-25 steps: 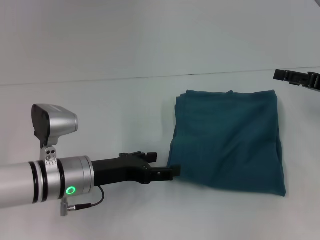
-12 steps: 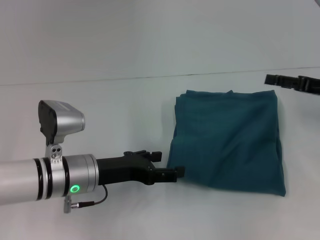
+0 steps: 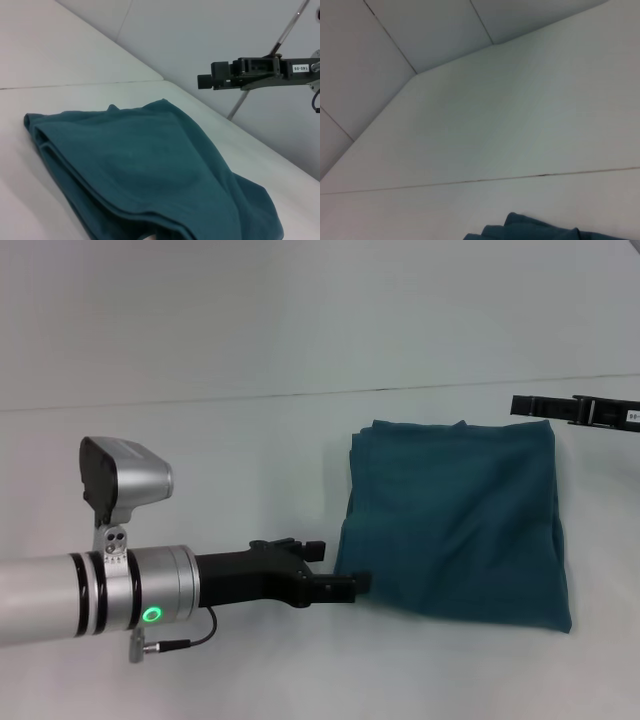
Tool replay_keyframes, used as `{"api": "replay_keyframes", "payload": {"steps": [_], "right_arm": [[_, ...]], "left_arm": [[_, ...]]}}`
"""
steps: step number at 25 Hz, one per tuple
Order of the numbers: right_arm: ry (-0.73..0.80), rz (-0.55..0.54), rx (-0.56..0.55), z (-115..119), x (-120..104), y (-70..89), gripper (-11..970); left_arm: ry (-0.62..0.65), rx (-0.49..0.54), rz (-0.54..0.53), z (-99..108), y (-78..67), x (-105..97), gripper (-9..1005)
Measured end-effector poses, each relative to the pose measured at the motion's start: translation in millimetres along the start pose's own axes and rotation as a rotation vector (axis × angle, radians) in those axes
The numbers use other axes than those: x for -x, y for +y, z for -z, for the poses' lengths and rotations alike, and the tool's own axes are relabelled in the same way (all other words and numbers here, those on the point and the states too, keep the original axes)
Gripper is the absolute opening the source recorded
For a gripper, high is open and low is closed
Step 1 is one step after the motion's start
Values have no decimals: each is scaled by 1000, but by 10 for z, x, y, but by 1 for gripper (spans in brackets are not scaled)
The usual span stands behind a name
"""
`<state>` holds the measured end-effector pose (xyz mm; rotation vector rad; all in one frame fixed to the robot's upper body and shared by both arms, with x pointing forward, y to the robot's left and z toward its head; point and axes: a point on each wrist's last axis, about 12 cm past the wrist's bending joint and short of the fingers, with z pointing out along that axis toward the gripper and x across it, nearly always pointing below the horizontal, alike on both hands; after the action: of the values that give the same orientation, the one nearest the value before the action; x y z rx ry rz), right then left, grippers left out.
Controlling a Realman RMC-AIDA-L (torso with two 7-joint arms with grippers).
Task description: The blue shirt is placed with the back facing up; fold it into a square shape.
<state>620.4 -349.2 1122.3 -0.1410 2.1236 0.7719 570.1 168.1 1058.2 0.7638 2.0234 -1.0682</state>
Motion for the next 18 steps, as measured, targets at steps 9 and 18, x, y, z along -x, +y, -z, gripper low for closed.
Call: {"api": "replay_keyframes", "payload": {"steps": [9, 18], "right_arm": [[-7, 4, -17, -8, 13, -15, 824], [-11, 1, -24, 11, -1, -36, 824]], "left_arm": [[-1, -6, -6, -34, -14, 35, 925], [43, -4, -11, -108, -32, -4, 885]]}}
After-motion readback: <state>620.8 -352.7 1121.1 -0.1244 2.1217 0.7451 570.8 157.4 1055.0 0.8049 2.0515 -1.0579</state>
